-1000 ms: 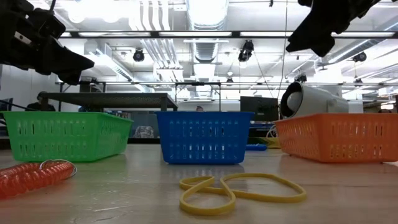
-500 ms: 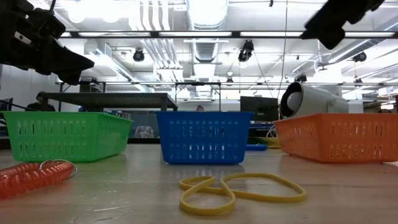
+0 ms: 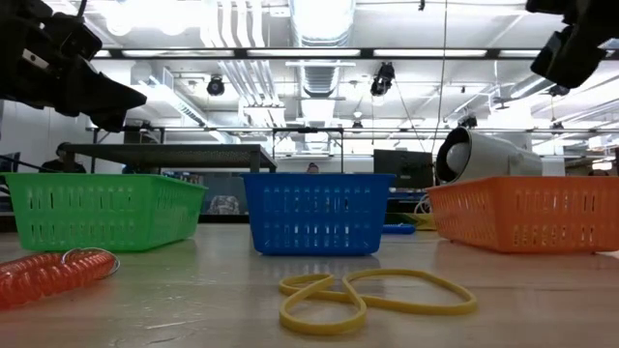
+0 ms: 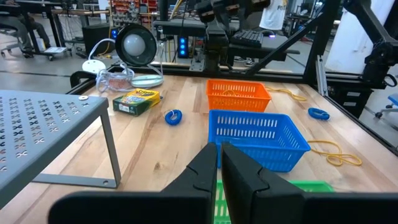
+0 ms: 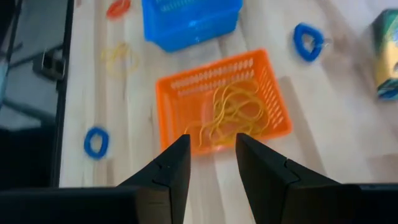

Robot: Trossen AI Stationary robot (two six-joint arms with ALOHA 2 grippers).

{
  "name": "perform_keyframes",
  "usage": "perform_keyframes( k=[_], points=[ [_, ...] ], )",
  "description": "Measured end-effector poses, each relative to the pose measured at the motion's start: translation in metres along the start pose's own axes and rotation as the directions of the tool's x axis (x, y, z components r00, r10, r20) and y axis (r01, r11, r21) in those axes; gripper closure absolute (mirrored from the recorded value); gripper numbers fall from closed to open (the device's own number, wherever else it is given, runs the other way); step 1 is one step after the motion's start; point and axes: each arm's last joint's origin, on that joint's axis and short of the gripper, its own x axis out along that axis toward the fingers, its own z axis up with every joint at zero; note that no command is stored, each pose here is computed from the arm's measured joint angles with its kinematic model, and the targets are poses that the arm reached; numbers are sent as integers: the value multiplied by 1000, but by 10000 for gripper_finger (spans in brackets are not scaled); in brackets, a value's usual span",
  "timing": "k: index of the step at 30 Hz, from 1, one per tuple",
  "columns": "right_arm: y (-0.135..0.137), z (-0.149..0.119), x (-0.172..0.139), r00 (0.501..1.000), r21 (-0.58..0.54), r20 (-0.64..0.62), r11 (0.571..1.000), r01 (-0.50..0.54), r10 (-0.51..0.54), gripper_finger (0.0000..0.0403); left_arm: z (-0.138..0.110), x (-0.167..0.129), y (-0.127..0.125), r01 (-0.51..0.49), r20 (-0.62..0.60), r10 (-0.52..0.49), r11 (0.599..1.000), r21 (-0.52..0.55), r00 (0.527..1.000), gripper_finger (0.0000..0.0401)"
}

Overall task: Pick & Place Office Desk Supplies
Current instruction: Put the yellow rubber band into the orange bin

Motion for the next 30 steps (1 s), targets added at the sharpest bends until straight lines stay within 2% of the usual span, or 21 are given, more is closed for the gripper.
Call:
perform_keyframes(
  k=[13,22,30],
  points=[
    [8,-13,-1,995,-155,-97,987,-52,37,293,0,0,0,0,0,0,1000,0,1000,373],
    [9,-34,10,972,-104,-229,992,-75,50,288,0,0,0,0,1,0,1000,0,1000,373],
    [7,-54,23,952,-60,-306,997,-45,25,292,0,0,0,0,0,0,1000,0,1000,373]
  ],
)
